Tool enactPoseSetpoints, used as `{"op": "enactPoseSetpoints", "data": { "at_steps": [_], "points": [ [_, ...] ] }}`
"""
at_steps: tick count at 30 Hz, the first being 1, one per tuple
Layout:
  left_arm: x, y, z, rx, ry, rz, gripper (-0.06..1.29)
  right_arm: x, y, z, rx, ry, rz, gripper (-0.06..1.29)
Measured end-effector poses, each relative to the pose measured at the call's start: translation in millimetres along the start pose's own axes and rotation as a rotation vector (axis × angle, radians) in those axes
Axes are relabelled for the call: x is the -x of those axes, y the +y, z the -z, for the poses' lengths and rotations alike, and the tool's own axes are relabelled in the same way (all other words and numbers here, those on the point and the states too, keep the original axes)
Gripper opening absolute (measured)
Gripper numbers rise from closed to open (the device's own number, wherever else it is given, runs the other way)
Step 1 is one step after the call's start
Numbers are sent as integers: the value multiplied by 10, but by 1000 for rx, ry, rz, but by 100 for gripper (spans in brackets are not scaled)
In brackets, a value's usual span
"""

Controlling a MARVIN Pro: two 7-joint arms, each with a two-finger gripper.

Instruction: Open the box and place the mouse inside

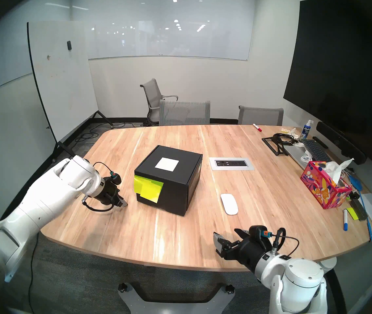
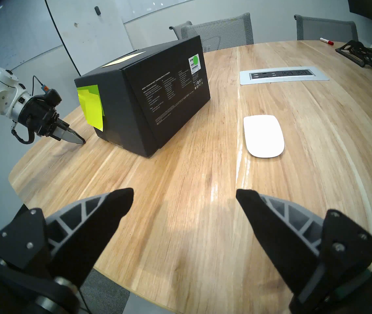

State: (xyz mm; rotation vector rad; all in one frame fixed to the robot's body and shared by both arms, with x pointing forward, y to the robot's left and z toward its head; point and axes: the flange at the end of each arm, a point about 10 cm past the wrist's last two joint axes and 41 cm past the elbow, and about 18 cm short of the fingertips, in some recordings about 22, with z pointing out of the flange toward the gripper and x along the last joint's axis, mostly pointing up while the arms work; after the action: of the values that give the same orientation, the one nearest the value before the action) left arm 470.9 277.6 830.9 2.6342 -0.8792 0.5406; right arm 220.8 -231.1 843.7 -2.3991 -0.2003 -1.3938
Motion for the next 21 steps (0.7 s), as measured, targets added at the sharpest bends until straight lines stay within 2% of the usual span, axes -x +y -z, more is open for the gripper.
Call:
{"op": "enactPoseSetpoints", "data": {
  "at_steps": [7,14,21],
  "points": [
    [8,-6,-15,62,-12,31,-2,0,0,0,0,0,0,123],
    [-54,-4,-34,76,-27,30,-2,1,0,1,1,-1,1,123],
    [-156,168,-112,99,-33,-14,-2,1,0,1,1,-1,1,123]
  ]
}}
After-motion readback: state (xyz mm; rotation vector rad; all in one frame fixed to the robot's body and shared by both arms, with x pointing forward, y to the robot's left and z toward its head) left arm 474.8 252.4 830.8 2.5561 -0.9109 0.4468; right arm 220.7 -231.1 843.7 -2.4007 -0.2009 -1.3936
